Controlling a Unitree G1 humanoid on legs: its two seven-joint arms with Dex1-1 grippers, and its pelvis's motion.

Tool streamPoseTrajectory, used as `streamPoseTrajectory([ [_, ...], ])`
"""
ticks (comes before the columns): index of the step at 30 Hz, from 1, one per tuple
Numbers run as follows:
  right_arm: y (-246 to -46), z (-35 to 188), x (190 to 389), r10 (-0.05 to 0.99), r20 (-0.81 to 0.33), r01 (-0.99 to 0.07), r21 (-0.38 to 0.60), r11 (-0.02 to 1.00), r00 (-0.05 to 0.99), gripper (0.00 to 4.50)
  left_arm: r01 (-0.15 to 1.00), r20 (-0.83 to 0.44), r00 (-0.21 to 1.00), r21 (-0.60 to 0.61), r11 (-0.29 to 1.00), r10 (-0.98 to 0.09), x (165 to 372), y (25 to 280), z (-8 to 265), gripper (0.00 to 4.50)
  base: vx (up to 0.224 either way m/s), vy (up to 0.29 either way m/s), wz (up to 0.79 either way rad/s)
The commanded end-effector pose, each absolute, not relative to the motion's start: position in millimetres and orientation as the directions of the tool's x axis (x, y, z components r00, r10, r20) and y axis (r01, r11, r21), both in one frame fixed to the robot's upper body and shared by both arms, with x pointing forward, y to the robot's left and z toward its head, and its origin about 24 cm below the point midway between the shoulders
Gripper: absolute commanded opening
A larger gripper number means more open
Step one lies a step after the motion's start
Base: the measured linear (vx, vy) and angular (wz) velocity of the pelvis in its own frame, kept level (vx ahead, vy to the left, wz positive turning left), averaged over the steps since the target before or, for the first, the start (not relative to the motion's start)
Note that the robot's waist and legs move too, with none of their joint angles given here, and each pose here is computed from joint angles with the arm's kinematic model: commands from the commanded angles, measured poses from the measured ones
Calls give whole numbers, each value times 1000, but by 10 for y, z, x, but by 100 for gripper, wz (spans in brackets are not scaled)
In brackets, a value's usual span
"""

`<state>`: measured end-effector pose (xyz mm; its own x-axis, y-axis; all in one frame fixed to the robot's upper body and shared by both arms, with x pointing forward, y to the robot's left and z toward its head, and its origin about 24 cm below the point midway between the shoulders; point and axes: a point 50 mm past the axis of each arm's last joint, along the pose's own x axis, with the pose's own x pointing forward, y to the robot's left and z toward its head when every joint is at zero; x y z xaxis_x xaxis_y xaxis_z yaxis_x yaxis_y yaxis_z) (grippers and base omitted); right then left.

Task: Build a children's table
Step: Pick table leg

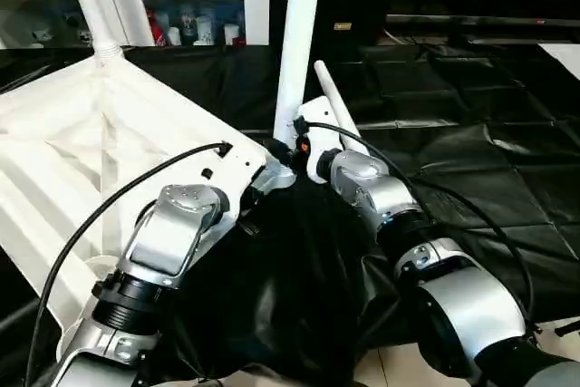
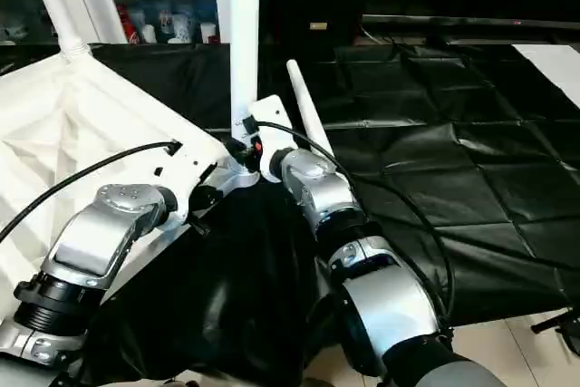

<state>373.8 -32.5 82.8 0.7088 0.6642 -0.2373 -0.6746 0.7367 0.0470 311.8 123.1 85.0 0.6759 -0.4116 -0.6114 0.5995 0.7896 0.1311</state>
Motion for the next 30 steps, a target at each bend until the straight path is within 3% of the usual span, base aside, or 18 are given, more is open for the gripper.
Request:
streamPoseTrajectory([
  [1, -423, 120, 3435, 604, -529, -656, 112, 746, 596, 190, 635, -570, 677, 132, 761, -466, 3116, 1109, 982, 0, 0, 0, 0],
  [5, -387, 157, 3445, 625, -507, -660, 138, 739, 594, 190, 635, -568, 678, 133, 761, -466, 3118, 1110, 990, 0, 0, 0, 0],
  [8, -360, 200, 3459, 643, -485, -669, 148, 729, 593, 260, 636, -566, 679, 134, 760, -468, 3118, 1108, 995, 0, 0, 0, 0],
  [16, -335, 285, 3497, 668, -438, -685, 147, 713, 602, 330, 640, -562, 679, 137, 756, -473, 3121, 1123, 1002, 0, 0, 0, 0],
  [18, -324, 335, 3515, 686, -408, -694, 158, 703, 602, 330, 642, -555, 681, 139, 754, -478, 3124, 1127, 1009, 0, 0, 0, 0],
  [19, -322, 359, 3525, 695, -393, -701, 158, 696, 602, 356, 645, -552, 680, 139, 752, -482, 3124, 1130, 1012, 0, 0, 0, 0],
  [24, -353, 509, 3583, 737, -304, -730, 160, 665, 604, 400, 670, -533, 670, 136, 730, -516, 3112, 1131, 1026, 0, 0, 0, 0],
  [30, -515, 666, 3617, 803, -230, -802, 126, 584, 549, 400, 713, -524, 644, 148, 685, -558, 3073, 1156, 1015, 0, 0, 0, 0],
])
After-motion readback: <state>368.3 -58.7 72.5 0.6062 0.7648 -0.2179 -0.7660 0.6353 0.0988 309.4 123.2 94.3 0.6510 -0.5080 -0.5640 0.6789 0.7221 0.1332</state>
